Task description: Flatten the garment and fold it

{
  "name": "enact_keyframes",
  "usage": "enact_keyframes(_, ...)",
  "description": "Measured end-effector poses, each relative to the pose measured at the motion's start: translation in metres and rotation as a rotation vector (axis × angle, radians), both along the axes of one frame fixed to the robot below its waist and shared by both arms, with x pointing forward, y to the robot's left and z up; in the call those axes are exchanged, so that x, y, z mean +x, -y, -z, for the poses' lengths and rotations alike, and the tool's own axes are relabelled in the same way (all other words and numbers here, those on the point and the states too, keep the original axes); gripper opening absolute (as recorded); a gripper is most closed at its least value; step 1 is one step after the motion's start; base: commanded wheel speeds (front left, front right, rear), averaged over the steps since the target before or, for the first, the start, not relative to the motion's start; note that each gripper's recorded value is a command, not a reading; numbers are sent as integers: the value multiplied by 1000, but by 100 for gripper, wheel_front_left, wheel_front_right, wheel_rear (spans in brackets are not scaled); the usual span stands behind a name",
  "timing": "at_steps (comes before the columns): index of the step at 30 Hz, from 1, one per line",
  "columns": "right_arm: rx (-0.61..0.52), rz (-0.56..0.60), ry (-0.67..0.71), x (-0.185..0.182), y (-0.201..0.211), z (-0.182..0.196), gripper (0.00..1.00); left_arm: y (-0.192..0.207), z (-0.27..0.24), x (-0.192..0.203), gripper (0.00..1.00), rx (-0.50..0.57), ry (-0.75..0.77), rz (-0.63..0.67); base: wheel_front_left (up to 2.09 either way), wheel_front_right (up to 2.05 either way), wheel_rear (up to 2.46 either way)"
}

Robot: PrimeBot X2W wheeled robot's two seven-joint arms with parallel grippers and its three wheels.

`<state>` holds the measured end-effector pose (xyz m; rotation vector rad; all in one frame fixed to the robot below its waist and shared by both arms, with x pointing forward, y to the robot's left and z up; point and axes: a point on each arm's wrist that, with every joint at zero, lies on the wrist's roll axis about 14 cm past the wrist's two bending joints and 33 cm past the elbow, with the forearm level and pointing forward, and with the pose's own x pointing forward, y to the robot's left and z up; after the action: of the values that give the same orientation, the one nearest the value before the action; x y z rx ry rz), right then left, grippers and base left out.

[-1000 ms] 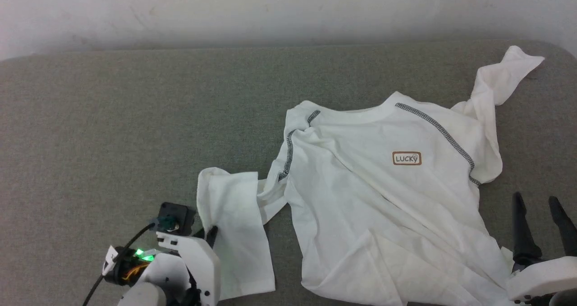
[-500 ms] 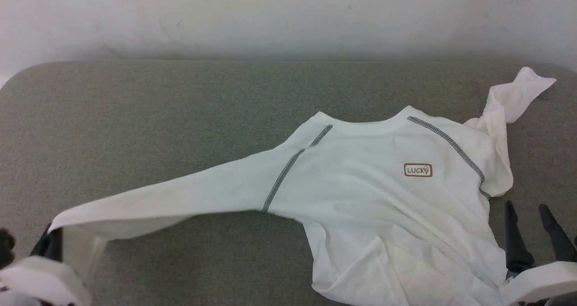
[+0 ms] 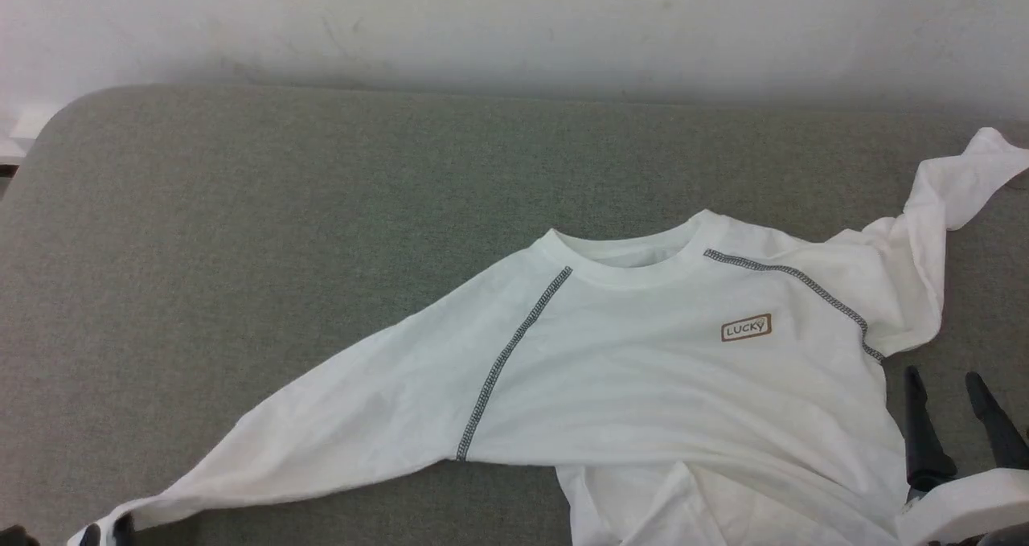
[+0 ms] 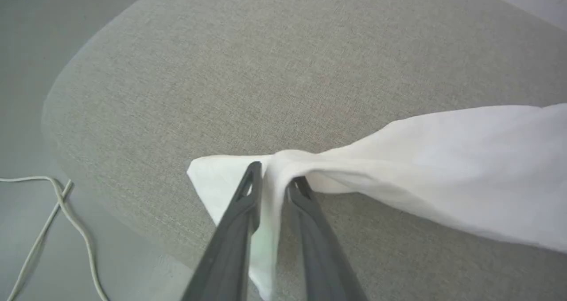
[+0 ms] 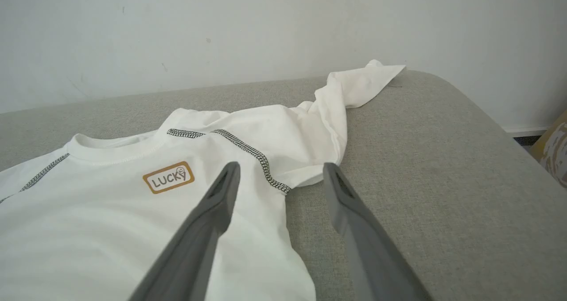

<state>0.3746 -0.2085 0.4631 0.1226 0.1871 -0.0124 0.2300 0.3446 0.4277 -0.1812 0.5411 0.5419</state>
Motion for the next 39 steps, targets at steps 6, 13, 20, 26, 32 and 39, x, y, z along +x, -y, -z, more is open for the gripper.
enact_keyframes(6,-1,-6,-8,0,-2,1,100,23,-31,45,100,-64,207,52,0,0,0)
enact_keyframes(13,4,13,-14,0,4,4,100,79,-117,123,100,-21,452,344,0,0,0)
enact_keyframes(20,21,32,-23,7,7,11,100,156,-132,189,100,20,398,724,0,0,0)
enact_keyframes(26,30,62,-37,12,14,23,100,205,-97,221,100,-19,180,973,0,0,0)
enact_keyframes(32,34,102,-64,9,25,37,100,225,-47,225,100,-46,-78,1117,0,0,0)
enact_keyframes(39,23,147,-91,2,39,47,100,238,-1,219,100,-91,-247,1205,0,0,0)
